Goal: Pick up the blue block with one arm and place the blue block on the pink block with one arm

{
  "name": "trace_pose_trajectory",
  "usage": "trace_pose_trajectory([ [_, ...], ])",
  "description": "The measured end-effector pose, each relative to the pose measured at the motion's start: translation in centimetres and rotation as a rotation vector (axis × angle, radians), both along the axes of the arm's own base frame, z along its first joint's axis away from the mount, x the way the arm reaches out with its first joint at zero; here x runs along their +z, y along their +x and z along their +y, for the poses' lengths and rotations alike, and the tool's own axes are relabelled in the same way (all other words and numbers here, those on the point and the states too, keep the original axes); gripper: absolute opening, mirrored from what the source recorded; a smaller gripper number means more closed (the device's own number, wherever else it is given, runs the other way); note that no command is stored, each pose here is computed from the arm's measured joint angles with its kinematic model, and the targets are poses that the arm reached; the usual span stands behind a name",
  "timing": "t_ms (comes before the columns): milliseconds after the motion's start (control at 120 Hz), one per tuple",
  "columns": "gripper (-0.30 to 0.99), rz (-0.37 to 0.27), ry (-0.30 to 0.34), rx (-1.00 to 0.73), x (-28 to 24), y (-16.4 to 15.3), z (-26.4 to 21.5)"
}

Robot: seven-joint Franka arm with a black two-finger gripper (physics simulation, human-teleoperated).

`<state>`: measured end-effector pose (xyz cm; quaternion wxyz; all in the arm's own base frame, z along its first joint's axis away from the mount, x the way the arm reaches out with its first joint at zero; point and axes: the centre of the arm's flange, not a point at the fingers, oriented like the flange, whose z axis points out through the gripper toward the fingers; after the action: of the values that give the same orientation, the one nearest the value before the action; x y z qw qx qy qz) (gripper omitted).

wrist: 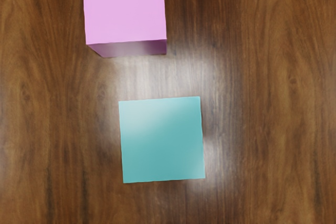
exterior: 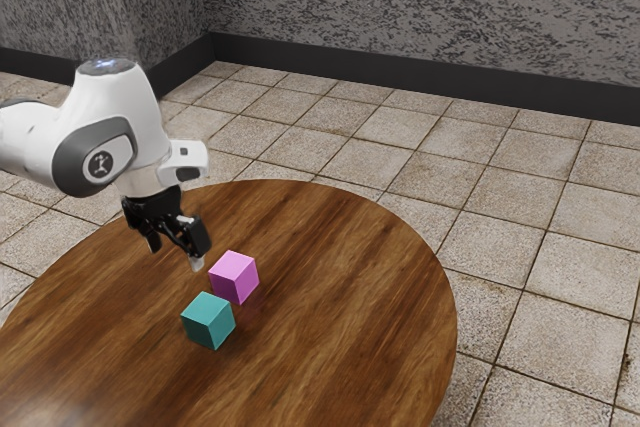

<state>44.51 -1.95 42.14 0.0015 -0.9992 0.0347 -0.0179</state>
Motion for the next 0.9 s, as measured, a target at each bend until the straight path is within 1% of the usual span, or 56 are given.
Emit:
trace_pose_trajectory([
  [175,0.69,0.0,0.003,-0.015,-2.7,-1.1,-0.6],
  [383,0.69,-0.013,0.005,-0.028,-4.8,-1.1,-1.1],
  [483,0.69,0.005,0.006,-0.027,-6.6,-0.6,-1.2],
  [658,0.69,0.019,0.007,-0.024,-8.6,0.1,-1.2],
  [900,0.69,0.015,0.009,-0.019,-9.7,1.2,-0.8],
])
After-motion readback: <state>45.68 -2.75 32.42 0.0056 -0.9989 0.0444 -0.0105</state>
